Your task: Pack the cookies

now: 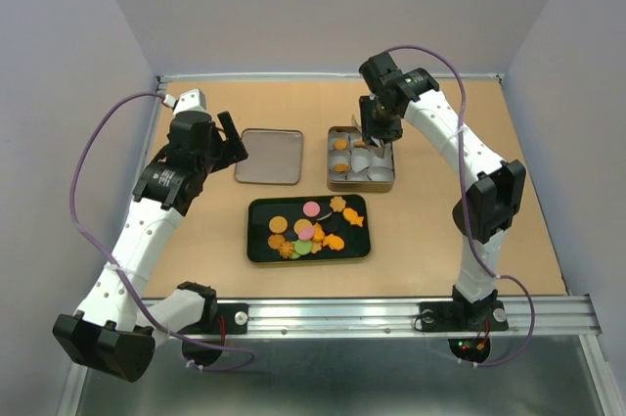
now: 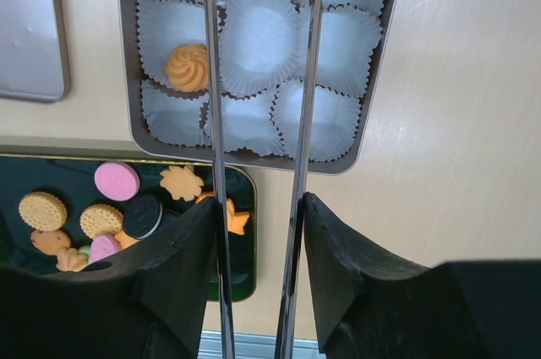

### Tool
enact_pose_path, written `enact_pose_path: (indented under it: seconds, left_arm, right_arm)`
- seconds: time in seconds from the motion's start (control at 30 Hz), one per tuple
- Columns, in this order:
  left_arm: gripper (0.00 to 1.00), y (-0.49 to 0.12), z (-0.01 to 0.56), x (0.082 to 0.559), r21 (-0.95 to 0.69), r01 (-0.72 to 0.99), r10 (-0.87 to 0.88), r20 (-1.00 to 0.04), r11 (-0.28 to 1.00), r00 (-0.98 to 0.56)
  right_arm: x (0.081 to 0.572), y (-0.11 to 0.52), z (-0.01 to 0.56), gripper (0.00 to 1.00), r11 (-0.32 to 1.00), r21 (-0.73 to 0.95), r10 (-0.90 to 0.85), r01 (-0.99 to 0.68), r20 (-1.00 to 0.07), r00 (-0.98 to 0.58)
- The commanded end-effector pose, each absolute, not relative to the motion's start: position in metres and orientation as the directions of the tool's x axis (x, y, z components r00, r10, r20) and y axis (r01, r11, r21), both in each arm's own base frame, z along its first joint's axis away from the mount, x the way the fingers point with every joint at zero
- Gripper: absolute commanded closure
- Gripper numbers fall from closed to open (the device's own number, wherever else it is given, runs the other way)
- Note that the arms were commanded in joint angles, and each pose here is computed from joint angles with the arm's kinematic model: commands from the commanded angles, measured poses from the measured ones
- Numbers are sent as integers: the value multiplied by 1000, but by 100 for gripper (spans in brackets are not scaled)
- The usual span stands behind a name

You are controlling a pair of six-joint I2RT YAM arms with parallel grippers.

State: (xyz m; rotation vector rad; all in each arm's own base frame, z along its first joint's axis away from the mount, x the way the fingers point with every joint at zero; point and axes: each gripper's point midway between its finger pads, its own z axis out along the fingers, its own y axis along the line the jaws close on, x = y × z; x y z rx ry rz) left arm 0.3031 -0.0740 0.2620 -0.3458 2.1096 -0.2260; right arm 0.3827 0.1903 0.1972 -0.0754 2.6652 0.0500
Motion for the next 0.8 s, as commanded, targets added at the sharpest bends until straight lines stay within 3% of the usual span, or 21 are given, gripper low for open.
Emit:
enact_pose_path:
  seconds: [0.0,0.17,0.4,0.77]
  left_arm:
    - [11,-74,275,301,-324,-146,-354,-815,935,-459]
    - [11,-73,275,298,-323,-145,-353,-813,935,-464]
    - [11,-76,269,297,-322,-135,-345,-803,937,-485]
    - [11,-82,264,300,-333,-121,-347,-793,935,-501]
  right_arm:
    - [383,191,242,51,994,86,-3,-59,-543,-840]
    - [372,195,268,51,986,148,16,-82,-560,-828]
    - [324,244,299,51,925,281,-50,-256,-578,-814]
    - [221,293,265,51,883,341,-139,-323,-466,-874]
